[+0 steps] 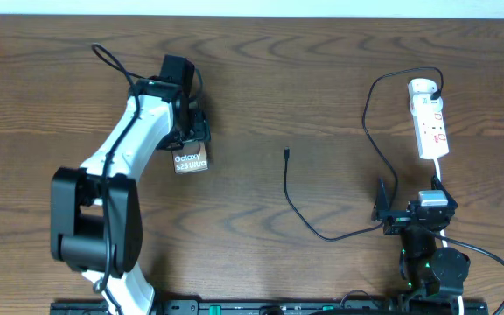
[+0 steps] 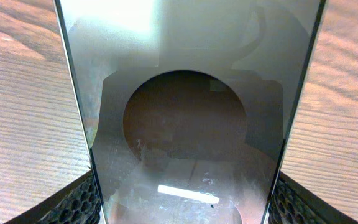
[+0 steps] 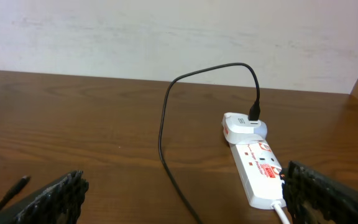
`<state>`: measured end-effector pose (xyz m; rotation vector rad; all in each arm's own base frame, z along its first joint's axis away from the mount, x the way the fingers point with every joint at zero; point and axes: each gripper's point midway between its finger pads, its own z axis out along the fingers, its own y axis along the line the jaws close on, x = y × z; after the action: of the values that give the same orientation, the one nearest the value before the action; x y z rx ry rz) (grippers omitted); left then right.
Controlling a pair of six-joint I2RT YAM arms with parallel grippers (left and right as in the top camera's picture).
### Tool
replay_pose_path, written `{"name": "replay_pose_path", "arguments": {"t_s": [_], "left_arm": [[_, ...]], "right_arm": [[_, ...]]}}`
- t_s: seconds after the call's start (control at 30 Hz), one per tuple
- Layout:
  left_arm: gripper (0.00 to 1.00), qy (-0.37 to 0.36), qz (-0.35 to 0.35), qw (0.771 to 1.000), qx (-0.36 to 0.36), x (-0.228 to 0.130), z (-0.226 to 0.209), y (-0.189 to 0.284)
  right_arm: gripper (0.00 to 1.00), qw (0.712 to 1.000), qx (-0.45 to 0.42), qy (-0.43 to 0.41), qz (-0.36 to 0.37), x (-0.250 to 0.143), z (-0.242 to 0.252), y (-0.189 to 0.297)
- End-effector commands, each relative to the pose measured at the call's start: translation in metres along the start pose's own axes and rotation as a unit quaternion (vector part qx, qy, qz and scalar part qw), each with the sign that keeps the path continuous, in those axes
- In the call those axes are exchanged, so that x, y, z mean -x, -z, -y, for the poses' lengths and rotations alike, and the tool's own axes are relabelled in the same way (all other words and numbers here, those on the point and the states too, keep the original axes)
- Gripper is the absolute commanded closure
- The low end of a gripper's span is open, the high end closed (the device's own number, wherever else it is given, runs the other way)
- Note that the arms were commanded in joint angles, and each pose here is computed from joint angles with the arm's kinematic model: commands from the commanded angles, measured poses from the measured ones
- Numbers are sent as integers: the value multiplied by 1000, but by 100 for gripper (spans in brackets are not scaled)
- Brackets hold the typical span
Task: Plug charger to phone and switch on socket
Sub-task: 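Lift the phone with the left gripper and carry it toward center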
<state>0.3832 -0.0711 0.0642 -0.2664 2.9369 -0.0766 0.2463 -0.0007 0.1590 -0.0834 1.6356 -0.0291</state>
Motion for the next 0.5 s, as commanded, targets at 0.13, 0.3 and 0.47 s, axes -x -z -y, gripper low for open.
{"name": "replay_pose_path", "arguments": {"t_s": [0.13,0.3,0.47], "left_arm": [[93,75,69,994,-27,19,4,47],[93,156,91,982,-47,22,5,68],[93,202,81,970,-108,18,22,87]], "right_arm": [[1,1000,-1,5,0,0,0,0],[1,1000,-1,5,0,0,0,0],[1,1000,-1,5,0,0,0,0]]}}
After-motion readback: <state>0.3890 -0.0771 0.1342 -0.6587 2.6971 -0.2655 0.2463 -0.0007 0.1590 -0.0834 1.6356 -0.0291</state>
